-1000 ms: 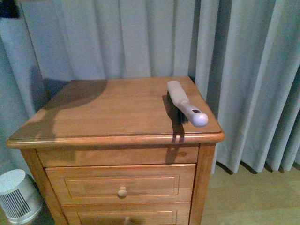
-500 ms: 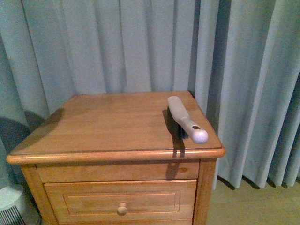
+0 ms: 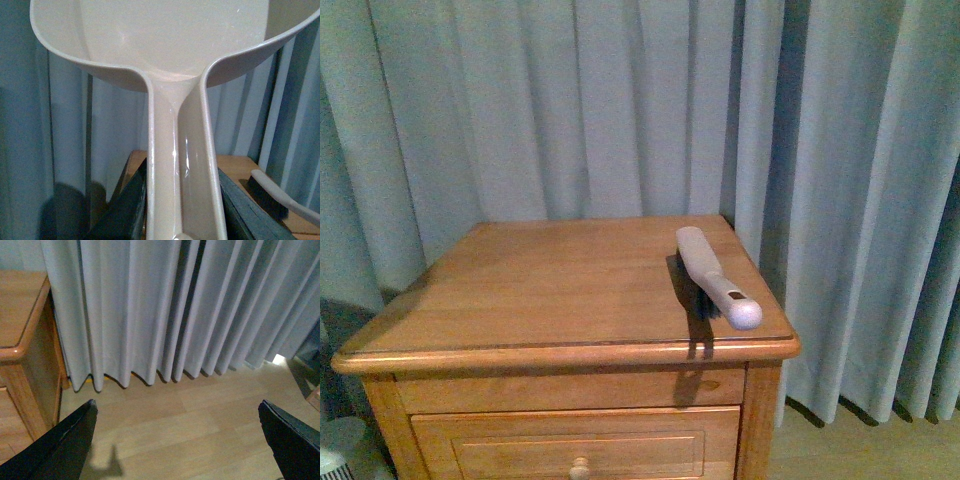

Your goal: Clean up trash

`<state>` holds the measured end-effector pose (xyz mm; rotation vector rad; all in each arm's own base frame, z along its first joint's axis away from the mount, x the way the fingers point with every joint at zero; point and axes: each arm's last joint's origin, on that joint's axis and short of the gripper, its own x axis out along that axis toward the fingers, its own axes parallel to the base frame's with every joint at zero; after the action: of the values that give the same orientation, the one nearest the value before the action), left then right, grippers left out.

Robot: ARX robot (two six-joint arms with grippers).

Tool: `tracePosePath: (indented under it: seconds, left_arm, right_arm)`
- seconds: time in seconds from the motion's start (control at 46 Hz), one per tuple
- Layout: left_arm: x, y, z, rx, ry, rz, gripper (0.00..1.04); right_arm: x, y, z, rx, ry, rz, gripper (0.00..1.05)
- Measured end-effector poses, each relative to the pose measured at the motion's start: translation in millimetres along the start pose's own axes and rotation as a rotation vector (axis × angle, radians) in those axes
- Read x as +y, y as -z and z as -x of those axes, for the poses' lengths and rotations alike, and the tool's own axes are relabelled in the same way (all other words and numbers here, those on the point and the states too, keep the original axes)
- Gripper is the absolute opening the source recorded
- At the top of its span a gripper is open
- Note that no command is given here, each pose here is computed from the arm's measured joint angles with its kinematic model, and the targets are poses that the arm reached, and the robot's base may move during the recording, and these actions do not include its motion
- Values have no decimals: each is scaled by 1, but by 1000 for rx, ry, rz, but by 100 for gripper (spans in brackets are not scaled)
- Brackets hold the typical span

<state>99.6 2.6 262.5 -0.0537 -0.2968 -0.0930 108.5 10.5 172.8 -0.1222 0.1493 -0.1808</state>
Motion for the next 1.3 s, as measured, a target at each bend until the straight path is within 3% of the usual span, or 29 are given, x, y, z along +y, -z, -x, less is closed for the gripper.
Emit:
tracePosePath:
  seconds: [0.196, 0.391, 0.587, 0.696, 0.891, 1.304]
  left_arm:
    - [0, 0, 0, 0, 0, 4, 28]
    - [0, 0, 0, 0, 0, 4, 28]
    - [0, 0, 0, 0, 0, 4, 28]
    - [0, 0, 0, 0, 0, 4, 28]
    - [0, 0, 0, 0, 0, 4, 28]
    - [0, 0, 0, 0, 0, 4, 28]
  right_arm:
    - [42, -71, -34, 140, -200, 10, 97]
    - [81, -124, -67, 272, -293, -3, 97]
    - [148, -183, -113, 461, -333, -44, 97]
    - [183, -186, -132, 545, -324, -38, 97]
    - [230, -160, -168, 682, -254, -43, 97]
    - [255, -126, -197, 751, -261, -126, 97]
